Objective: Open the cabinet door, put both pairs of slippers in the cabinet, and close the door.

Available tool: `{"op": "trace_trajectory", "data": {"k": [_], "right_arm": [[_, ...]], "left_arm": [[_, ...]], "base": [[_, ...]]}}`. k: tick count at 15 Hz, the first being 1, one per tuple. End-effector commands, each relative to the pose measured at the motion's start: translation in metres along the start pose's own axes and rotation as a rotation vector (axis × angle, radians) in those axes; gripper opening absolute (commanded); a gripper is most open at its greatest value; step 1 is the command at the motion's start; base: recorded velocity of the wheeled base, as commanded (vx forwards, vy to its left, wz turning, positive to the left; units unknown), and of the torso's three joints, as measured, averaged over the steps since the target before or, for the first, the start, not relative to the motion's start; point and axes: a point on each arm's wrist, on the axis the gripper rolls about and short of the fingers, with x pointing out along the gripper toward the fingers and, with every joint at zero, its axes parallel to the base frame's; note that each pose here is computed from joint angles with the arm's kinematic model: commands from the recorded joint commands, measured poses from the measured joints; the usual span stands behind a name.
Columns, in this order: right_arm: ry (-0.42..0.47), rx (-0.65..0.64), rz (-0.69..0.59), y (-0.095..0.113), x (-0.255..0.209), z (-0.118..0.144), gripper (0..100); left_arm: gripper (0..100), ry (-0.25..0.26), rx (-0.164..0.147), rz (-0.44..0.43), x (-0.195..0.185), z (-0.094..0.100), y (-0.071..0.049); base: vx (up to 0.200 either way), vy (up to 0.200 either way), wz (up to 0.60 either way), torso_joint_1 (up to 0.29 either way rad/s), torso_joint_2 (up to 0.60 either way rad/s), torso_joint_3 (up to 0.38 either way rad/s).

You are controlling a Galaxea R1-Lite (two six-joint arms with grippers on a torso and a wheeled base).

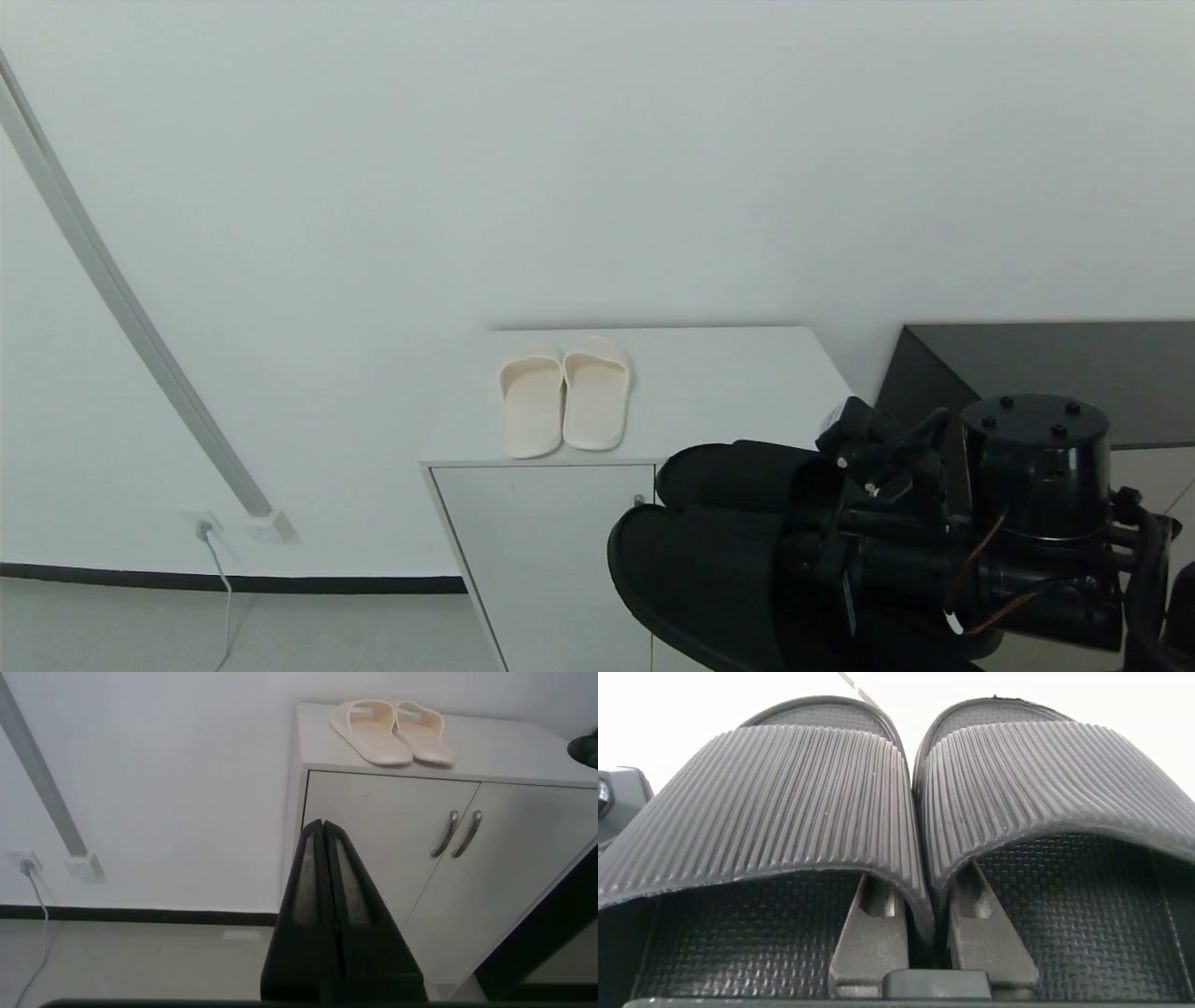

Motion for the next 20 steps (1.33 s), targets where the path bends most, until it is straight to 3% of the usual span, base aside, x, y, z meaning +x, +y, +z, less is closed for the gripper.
{"op": "trace_trajectory", "data": {"k": [1,2,11,20], "right_arm": [[0.009,0.003,0.002,0.0,0.002,-0.002,0],[0.009,0.003,0.002,0.0,0.002,-0.002,0],[0.014,-0.001,0.009,0.003,0.0,-0.006,0],[0.03,-0.004,0.03,0.01,0.001,-0.016,0]], "left_arm": [[0,0.001,0.003,0.0,0.0,0.0,0.0],[100,0.001,0.003,0.0,0.0,0.0,0.0],[100,0.0,-0.001,0.0,0.0,0.0,0.0],[100,0.0,0.0,0.0,0.0,0.0,0.0]], "base": [[0.0,0.0,0.0,-0.139,0.34,0.183],[0.0,0.0,0.0,-0.159,0.35,0.183],[0.0,0.0,0.0,-0.163,0.37,0.207],[0.0,0.0,0.0,-0.22,0.53,0.308]]}}
